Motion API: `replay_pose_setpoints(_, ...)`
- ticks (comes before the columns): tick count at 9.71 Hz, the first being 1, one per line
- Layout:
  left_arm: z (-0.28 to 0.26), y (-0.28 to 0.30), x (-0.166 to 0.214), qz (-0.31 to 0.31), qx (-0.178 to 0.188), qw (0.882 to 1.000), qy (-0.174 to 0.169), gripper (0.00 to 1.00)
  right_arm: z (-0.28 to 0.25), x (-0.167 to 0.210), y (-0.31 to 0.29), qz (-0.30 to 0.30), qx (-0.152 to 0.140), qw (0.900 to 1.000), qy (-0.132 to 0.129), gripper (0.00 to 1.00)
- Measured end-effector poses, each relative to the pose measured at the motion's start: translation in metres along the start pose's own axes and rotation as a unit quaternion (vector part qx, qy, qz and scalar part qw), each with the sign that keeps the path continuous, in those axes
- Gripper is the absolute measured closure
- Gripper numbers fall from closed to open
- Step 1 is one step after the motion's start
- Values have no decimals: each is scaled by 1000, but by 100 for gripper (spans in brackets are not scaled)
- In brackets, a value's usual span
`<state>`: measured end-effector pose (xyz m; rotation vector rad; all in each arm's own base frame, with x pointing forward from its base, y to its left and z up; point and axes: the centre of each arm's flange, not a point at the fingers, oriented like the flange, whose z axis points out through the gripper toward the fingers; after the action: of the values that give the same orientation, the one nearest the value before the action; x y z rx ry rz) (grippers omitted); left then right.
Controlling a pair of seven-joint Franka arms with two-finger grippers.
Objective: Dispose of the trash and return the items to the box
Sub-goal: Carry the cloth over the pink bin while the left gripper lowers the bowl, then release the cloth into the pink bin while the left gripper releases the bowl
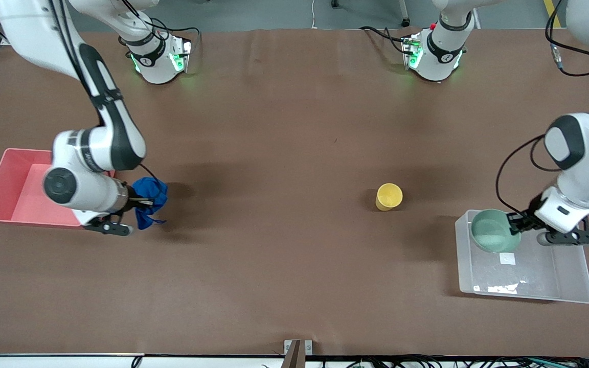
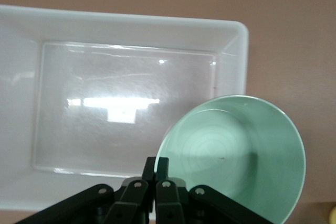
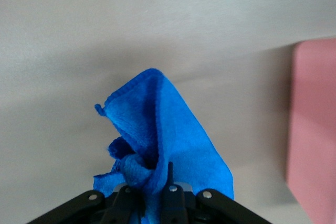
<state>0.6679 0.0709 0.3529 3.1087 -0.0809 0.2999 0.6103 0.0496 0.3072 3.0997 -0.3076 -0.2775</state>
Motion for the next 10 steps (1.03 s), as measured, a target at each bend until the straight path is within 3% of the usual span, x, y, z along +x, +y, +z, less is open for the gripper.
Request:
replay_pose_setpoints(4, 50, -51, 14, 56, -7, 998, -9, 97, -70, -8, 97, 1, 6, 1000, -4, 86)
replay_pose_setpoints(8, 101, -61, 13, 51, -19, 998, -31, 97, -70, -5, 188, -11, 14, 1000, -3, 86)
replay_pose_setpoints(10, 116, -66, 13, 47, -21, 998, -36, 97, -71, -4, 244, -16, 12, 1000, 16, 86)
